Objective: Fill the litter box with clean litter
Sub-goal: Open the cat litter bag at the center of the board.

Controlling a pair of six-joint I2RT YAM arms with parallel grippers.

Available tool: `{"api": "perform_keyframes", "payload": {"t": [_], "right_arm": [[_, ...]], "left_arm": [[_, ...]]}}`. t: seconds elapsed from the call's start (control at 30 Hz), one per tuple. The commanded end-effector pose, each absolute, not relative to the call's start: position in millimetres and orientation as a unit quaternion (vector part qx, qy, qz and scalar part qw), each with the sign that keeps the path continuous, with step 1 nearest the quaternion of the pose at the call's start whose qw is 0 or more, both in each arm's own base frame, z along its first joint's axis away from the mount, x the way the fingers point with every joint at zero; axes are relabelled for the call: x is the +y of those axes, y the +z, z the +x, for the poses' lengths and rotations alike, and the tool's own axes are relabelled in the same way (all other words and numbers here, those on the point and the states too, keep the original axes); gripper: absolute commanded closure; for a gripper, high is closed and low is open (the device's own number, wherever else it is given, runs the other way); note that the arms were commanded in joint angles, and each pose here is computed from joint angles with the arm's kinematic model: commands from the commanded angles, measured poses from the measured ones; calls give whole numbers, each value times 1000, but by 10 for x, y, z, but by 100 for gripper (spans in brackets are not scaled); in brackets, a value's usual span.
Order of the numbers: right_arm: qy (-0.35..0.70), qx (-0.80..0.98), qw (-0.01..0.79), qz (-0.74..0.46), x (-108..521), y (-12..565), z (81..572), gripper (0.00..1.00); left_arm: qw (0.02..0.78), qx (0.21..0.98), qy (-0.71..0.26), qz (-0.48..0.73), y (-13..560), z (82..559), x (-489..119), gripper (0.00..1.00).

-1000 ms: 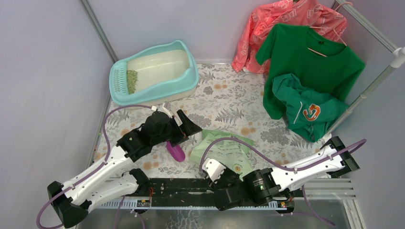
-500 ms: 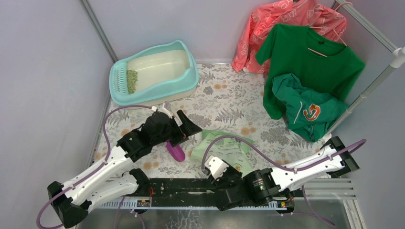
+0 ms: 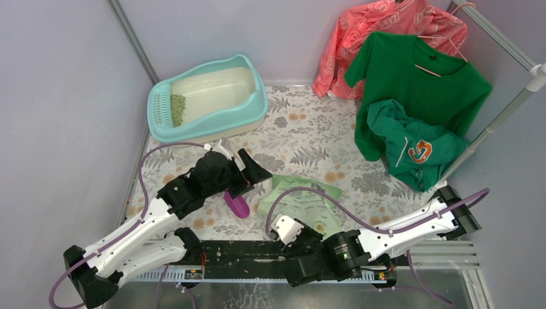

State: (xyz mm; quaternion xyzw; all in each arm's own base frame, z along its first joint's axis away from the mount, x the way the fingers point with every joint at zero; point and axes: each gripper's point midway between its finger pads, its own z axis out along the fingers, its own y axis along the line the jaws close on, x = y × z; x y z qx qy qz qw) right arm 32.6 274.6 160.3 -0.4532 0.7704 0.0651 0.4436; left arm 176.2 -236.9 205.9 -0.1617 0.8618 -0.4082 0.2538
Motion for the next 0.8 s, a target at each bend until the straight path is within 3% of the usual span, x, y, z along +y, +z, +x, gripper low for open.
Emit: {"api": "perform_keyframes", "payload": {"t": [0.0,0.4,0.6,0.77], "right_arm": [[60,764,449,-460,2811,1601,308,58],[60,759,454,-463,2900,1624,295,57],[43,756,455,-468,2951,1601,316,47],[39,756,453,-471,2971,1565,322,45]], "left_arm": [[264,847,-434,-154,2172,1771,-2413,1],[265,847,-435,-152,2184,1776,-2418,1],[266,847,-435,-150,2195,1774,-2423,1],[268,846,-435,-149,2203,1775,-2417,1]]}}
